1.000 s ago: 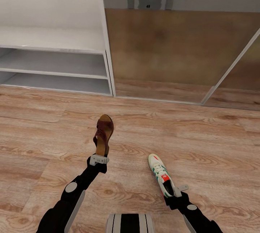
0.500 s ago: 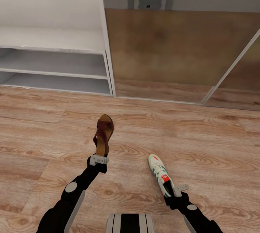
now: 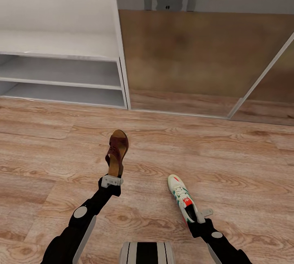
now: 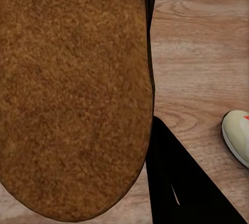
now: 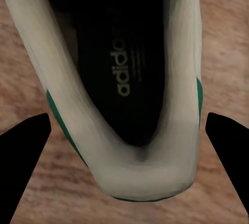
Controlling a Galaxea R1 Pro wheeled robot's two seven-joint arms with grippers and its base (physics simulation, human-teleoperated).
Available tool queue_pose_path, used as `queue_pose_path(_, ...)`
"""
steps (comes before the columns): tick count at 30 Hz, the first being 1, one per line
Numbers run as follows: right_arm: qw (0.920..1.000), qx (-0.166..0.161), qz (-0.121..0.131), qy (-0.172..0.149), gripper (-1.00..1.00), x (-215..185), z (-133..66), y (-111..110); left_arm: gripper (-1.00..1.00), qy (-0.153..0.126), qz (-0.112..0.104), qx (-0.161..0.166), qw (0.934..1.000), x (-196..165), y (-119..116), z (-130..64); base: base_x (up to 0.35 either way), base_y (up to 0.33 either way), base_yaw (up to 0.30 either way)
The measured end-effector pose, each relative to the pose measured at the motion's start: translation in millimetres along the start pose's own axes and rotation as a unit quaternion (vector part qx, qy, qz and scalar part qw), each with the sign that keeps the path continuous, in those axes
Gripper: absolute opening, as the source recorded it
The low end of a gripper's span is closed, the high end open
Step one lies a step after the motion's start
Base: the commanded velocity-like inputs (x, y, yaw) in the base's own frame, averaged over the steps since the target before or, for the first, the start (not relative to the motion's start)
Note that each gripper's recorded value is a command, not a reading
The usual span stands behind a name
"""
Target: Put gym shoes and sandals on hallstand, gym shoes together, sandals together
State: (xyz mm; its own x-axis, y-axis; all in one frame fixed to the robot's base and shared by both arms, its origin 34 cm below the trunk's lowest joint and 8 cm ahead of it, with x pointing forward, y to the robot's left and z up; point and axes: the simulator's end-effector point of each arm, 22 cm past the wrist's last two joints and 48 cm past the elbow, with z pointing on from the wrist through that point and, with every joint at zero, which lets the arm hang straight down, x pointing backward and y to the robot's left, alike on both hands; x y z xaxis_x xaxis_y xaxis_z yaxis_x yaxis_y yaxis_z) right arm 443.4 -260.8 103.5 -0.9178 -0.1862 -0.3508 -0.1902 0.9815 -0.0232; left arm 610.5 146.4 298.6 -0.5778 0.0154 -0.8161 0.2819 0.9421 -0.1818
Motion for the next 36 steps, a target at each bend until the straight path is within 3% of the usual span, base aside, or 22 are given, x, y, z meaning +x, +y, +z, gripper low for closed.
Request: queue_pose_path(36,1.0,0.0,0.0,-0.007,-1.0,-6.2,-2.8,-0.8,-1.0,-0.008,0.002,0.0,1.0,-8.4,-0.3,-1.9,0.0,0.0,0.0)
